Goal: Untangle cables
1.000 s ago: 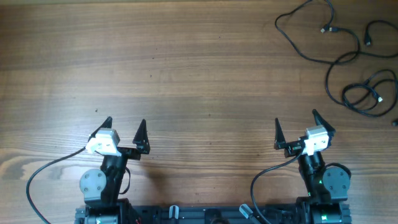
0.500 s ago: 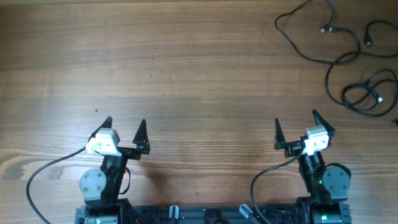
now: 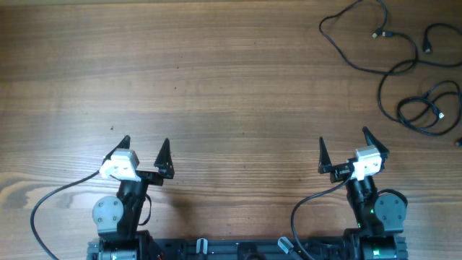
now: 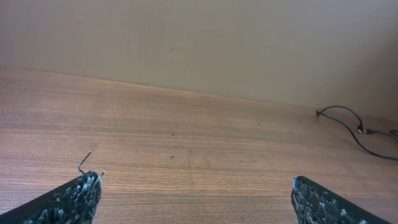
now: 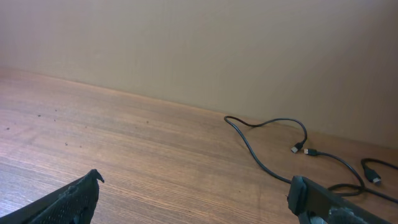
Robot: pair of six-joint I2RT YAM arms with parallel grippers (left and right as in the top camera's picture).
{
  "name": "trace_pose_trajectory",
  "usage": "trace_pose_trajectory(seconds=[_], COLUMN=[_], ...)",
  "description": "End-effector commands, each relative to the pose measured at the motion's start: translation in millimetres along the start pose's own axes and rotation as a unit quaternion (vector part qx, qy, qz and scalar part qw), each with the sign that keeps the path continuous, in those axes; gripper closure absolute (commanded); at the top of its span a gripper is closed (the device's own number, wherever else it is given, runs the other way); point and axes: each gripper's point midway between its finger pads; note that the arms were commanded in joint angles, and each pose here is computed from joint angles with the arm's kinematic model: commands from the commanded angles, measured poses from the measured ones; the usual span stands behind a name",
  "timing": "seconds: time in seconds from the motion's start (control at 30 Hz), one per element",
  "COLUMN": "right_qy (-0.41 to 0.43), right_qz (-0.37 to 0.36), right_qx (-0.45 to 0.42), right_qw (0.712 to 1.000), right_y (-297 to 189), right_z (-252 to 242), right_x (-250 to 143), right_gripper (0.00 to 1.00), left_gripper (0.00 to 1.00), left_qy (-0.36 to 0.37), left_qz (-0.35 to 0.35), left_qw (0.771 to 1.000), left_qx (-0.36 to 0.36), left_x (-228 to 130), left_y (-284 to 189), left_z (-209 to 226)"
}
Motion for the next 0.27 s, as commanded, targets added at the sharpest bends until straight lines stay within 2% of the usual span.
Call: trace_pose_trajectory(seconds=[0.0, 0.23], right_qy=[0.005, 0.005], right_qz=[-0.007, -0.007], right_qx=[0.003, 0.003], right_qw=[1.0, 1.0], right_y=[-0.5, -0.5], right_z=[0.5, 0.5], right_x=[2.6, 2.6], right_gripper=[0.0, 0.0], left_gripper=[0.0, 0.0], left_qy=[0.007, 0.006], left_qz=[-0.001, -0.001], left_qw=[1.0, 1.0], left_qx=[0.002, 0.002], left_x=[-0.9, -0.9], left_y=[-0.2, -0.2], left_z=[0.8, 0.8])
Point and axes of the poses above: each gripper's point midway between its finger pads, its own y axis out along the fingers, its own z axis along the line the jaws close on, x = y × z, and after that the axes turned 7 degrees about -y, right-handed
